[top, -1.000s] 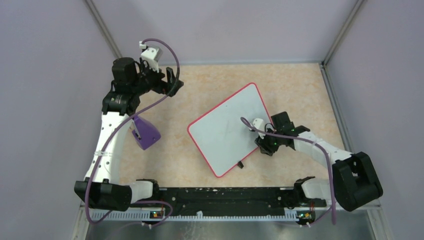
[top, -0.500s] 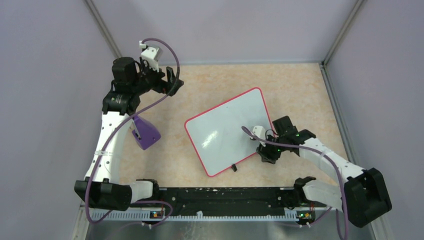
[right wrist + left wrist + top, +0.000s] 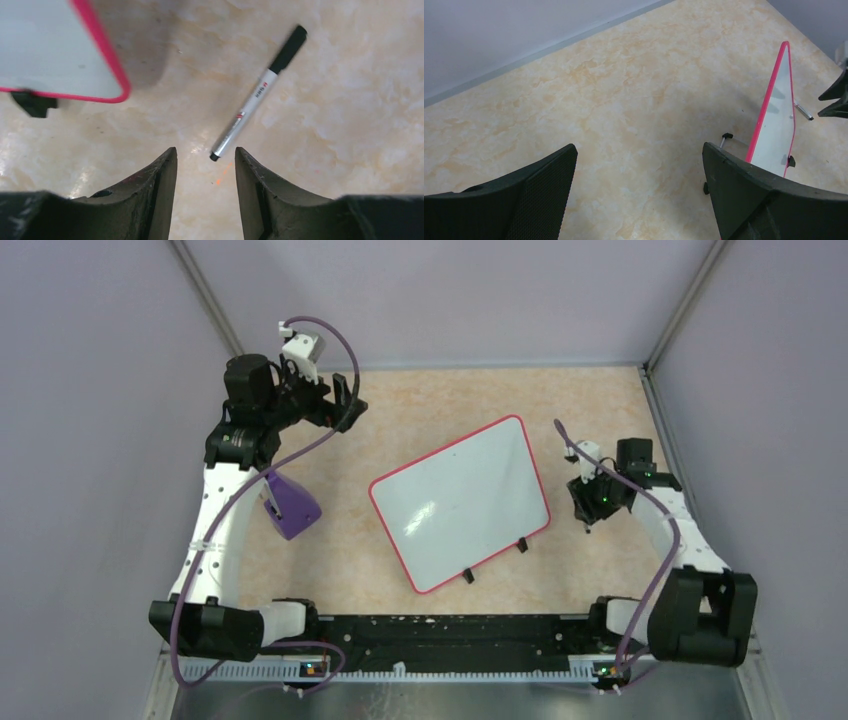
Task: Write a sentence on the whiteboard
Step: Pick up the whiteboard marker from the center of the board.
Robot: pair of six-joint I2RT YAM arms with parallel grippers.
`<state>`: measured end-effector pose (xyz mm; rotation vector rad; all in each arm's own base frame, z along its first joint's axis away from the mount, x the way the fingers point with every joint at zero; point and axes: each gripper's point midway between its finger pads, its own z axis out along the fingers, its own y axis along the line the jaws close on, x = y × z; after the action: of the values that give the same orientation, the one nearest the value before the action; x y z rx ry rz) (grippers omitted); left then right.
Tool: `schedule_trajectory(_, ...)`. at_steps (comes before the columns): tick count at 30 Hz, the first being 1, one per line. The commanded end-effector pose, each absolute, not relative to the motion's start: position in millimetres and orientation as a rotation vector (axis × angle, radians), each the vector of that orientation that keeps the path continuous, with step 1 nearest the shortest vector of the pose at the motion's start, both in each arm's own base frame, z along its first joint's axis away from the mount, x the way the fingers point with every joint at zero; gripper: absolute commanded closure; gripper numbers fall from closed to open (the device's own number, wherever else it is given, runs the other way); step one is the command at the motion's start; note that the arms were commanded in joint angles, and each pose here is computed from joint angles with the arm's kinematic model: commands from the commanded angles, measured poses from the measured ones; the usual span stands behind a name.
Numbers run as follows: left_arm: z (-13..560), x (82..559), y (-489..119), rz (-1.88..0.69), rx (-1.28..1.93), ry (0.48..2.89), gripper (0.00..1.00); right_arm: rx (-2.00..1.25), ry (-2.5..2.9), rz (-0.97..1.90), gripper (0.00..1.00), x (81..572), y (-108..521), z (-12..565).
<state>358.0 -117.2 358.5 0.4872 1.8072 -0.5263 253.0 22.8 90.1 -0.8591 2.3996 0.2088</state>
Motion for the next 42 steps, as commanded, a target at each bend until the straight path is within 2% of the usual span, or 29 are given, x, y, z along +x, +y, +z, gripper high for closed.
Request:
schedule_trajectory(1, 375.4, 358.4, -118.8, -0.524, 0.488, 1.749, 0.01, -0.602, 2.538, 0.047, 0.56, 284.3, -17.6, 75.9)
schedule_trajectory(10, 372.9, 360.8, -116.9, -0.512, 0.479, 1.756, 0.01, -0.493, 2.592, 0.023, 0.63, 296.0, -23.8, 41.8)
schedule_trajectory(20, 369.1, 360.8, -117.6, -0.522, 0.473, 1.764, 0.01, -0.525, 2.646, -0.015, 0.68, 291.5, -22.2, 9.9)
schedule_trajectory(21, 367.2, 360.4, -118.2, -0.526, 0.475, 1.767, 0.01, -0.528, 2.659, -0.012, 0.70, 289.7, -22.2, 7.0)
schedule_trajectory(24, 362.8, 360.6, -120.1, -0.542, 0.480, 1.776, 0.01, -0.535, 2.676, 0.011, 0.87, 288.2, -20.4, 8.0)
schedule_trajectory(26, 362.7, 360.7, -121.9, -0.554, 0.487, 1.778, 0.01, -0.541, 2.644, 0.012, 1.00, 295.0, -20.5, 20.9)
schedule_trajectory(35, 389.1, 353.6, -129.9, -0.577, 0.595, 1.743, 0.01, -0.652, 2.287, 0.086, 1.00, 346.2, 1.2, 169.5)
schedule_trajectory(42, 418.7, 325.9, -154.8, -0.723, 0.789, 1.622, 0.01, -0.853, 2.052, 0.311, 1.00, 328.0, 61.0, 281.8)
